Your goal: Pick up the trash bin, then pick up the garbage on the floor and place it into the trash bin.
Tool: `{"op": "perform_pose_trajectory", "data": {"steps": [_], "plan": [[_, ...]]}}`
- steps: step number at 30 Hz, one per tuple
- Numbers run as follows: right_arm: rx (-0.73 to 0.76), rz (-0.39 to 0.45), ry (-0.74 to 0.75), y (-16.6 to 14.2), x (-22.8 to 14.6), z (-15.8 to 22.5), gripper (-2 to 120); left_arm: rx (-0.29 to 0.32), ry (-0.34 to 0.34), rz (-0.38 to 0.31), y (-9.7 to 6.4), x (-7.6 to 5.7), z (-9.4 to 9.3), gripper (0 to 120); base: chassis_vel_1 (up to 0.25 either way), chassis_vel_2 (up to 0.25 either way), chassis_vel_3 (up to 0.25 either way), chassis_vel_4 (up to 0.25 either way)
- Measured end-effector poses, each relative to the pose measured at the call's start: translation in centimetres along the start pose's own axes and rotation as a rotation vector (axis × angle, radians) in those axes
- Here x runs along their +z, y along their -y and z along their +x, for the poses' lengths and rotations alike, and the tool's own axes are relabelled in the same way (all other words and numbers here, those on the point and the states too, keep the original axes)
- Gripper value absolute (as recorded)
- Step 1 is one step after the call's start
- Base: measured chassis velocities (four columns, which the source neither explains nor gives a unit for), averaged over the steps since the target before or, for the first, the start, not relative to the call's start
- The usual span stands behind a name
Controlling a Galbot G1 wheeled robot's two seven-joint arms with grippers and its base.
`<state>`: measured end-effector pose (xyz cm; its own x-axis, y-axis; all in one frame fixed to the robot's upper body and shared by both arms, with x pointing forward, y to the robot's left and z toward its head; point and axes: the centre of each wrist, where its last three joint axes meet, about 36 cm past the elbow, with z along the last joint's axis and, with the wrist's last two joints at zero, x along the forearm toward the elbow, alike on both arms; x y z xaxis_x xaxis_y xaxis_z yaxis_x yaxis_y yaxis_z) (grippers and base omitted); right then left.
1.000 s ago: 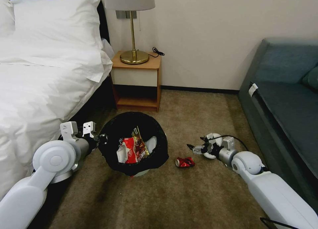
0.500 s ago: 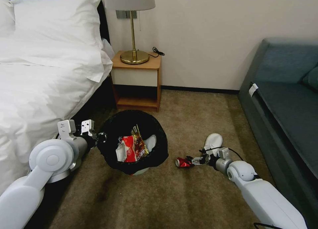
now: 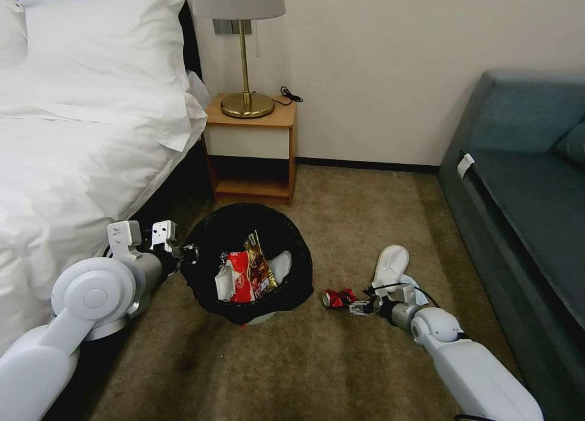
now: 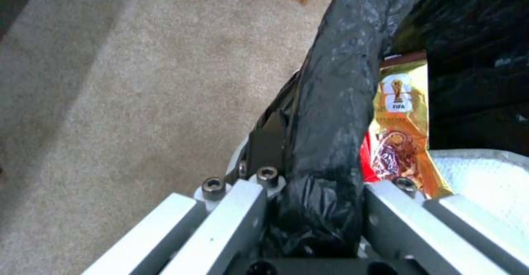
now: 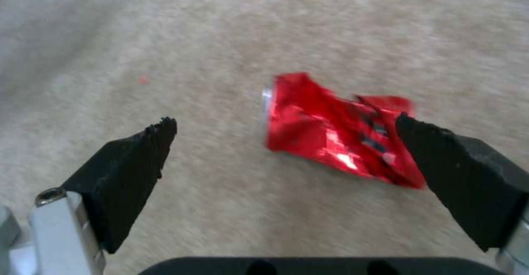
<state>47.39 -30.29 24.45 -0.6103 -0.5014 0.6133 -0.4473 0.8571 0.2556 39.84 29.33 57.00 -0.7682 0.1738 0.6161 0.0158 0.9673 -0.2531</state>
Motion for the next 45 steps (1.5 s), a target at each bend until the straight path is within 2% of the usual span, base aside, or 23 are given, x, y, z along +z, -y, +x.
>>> {"op": "perform_pose_trajectory", "data": {"steps": [8,18,38,45], "plan": [[-0.046,-0.037,0.015,-3.3,-0.5,-2.8,100,-0.001,0.000,-0.002,-0.1,0.0,0.0,3,0.000,0.000,0.000,0.000],[-0.028,-0.048,-0.020,-4.4,-0.2,-4.4,100,0.001,-0.001,-0.001,0.0,0.0,0.0,3,0.000,0.000,0.000,0.000],[0.010,-0.057,-0.069,-5.0,1.1,-5.9,100,0.006,0.000,-0.005,0.1,0.1,0.1,3,0.000,0.000,0.000,0.000],[0.032,-0.072,-0.082,-4.8,1.1,-6.6,88,0.015,0.004,-0.006,0.1,0.1,0.1,3,0.000,0.000,0.000,0.000]]}}
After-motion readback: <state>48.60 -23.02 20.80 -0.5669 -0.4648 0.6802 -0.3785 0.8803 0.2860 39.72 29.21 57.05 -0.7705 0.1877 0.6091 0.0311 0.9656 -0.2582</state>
